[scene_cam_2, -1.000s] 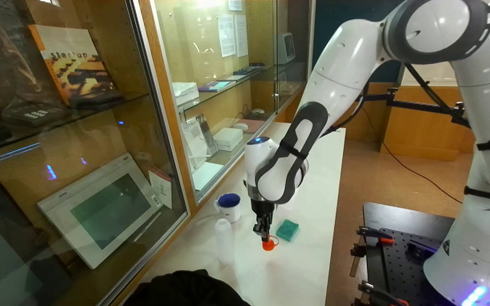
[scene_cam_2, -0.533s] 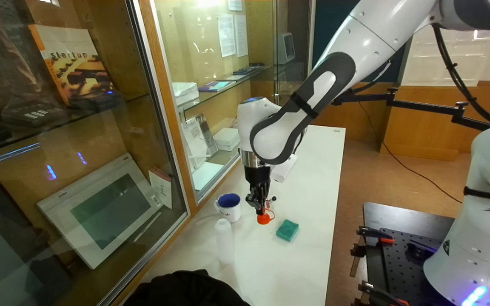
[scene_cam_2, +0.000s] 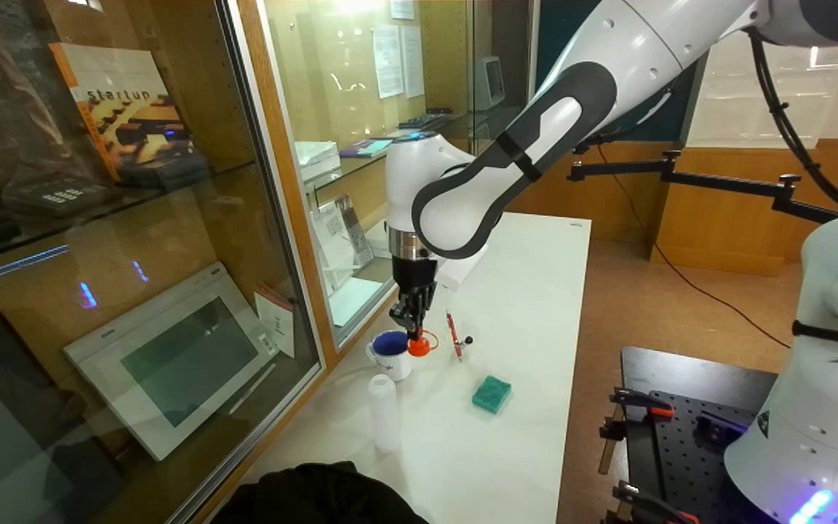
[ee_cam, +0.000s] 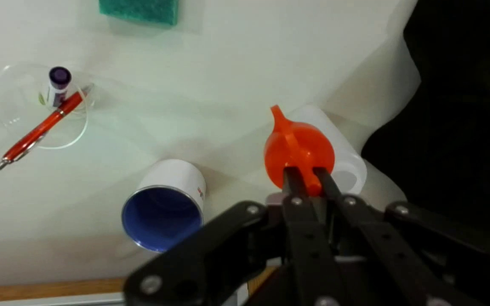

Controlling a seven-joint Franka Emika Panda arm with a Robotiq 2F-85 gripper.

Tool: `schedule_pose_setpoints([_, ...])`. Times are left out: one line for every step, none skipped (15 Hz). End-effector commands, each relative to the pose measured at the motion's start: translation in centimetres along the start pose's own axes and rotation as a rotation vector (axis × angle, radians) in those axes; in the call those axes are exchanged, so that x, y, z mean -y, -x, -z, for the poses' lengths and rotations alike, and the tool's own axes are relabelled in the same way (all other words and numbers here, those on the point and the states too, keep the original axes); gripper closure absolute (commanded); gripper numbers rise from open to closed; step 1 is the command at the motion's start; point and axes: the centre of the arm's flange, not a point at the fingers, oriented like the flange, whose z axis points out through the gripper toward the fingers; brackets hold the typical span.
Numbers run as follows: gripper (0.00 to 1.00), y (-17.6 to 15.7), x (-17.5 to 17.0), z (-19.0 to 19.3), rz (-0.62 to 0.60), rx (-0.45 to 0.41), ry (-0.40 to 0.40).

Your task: Cover the white bottle with the red lid and then transfer the marker from the cup to the mug

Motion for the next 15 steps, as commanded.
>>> schedule_pose_setpoints([0.97, -2.9, -0.1, -1.3, -0.002, -0.056, -0.018])
schedule_pose_setpoints([0.97, -3.1, 0.0, -1.5, 0.010, -0.048, -0.032])
schedule_pose_setpoints([0.89, -1.5, 0.0, -0.7, -0.002, -0.036, -0.011])
schedule_pose_setpoints([0.89, -1.8, 0.0, -1.2, -0.001, -0.036, -0.014])
schedule_pose_setpoints([0.89, -2.0, 0.0, -1.6, 0.003, -0.034, -0.016])
schedule_pose_setpoints([0.89, -2.2, 0.0, -1.8, 0.003, -0.032, -0.017])
schedule_pose_setpoints([0.97, -2.4, -0.3, -2.4, -0.022, -0.025, -0.043])
schedule_pose_setpoints([0.97, -2.6, -0.1, -2.6, -0.031, -0.027, -0.058])
schedule_pose_setpoints([0.97, -2.9, 0.2, -2.8, -0.052, -0.023, -0.070])
schedule_pose_setpoints([0.97, -3.0, 0.4, -3.1, -0.068, -0.018, -0.078])
schedule_pose_setpoints([0.97, -3.1, 0.6, -3.3, -0.078, -0.009, -0.084])
schedule_pose_setpoints([0.97, -3.2, 0.7, -3.6, -0.084, -0.003, -0.085])
schedule_pose_setpoints([0.97, -3.4, 1.0, -3.9, -0.085, 0.006, -0.087])
schedule_pose_setpoints([0.97, -3.6, 1.2, -4.2, -0.087, 0.009, -0.078])
schedule_pose_setpoints([0.97, -3.8, 1.4, -4.4, -0.085, 0.012, -0.074])
